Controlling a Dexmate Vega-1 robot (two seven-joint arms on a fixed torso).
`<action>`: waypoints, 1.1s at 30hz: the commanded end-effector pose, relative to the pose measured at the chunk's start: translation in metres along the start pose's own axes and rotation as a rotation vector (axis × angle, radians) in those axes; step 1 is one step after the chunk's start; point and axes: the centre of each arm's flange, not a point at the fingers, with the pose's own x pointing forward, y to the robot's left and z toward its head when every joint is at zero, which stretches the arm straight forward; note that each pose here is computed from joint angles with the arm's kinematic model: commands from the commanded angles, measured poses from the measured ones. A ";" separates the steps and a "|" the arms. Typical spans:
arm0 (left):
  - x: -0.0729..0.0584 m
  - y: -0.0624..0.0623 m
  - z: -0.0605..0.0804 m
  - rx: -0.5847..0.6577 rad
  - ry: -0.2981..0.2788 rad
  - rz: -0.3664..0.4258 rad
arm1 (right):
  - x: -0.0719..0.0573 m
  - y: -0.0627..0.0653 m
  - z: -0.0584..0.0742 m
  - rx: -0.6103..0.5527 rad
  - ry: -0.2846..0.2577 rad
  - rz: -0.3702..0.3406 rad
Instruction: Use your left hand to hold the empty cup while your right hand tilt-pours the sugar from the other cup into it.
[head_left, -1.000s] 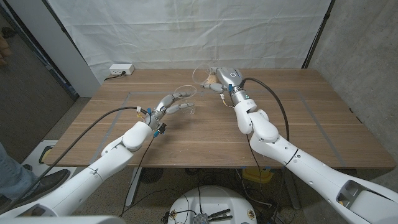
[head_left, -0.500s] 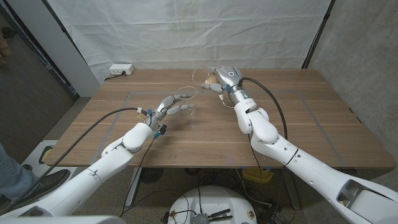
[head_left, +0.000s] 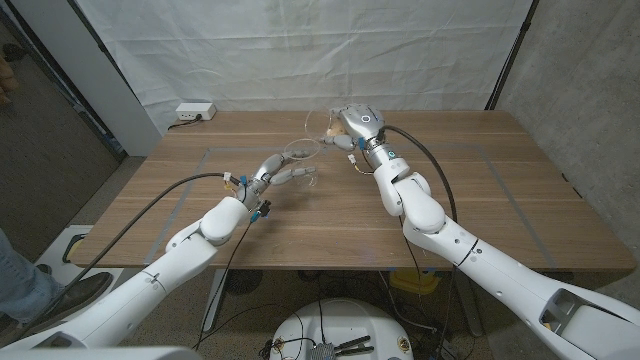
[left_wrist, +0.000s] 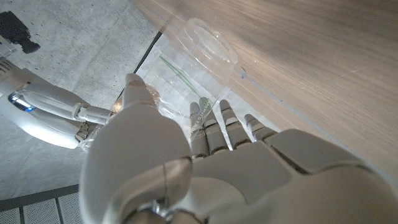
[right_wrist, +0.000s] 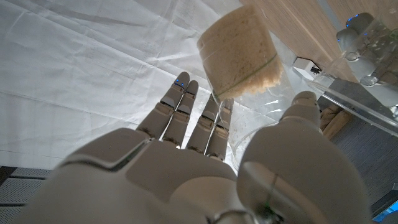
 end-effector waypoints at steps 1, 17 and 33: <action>-0.001 -0.002 0.009 0.015 -0.011 -0.001 | 0.000 -0.004 0.004 -0.049 -0.036 0.003; -0.004 -0.001 0.009 0.025 0.004 -0.011 | 0.001 -0.009 0.003 -0.152 -0.086 -0.036; -0.001 0.001 0.009 0.031 0.006 -0.021 | 0.002 -0.012 0.002 -0.198 -0.095 -0.054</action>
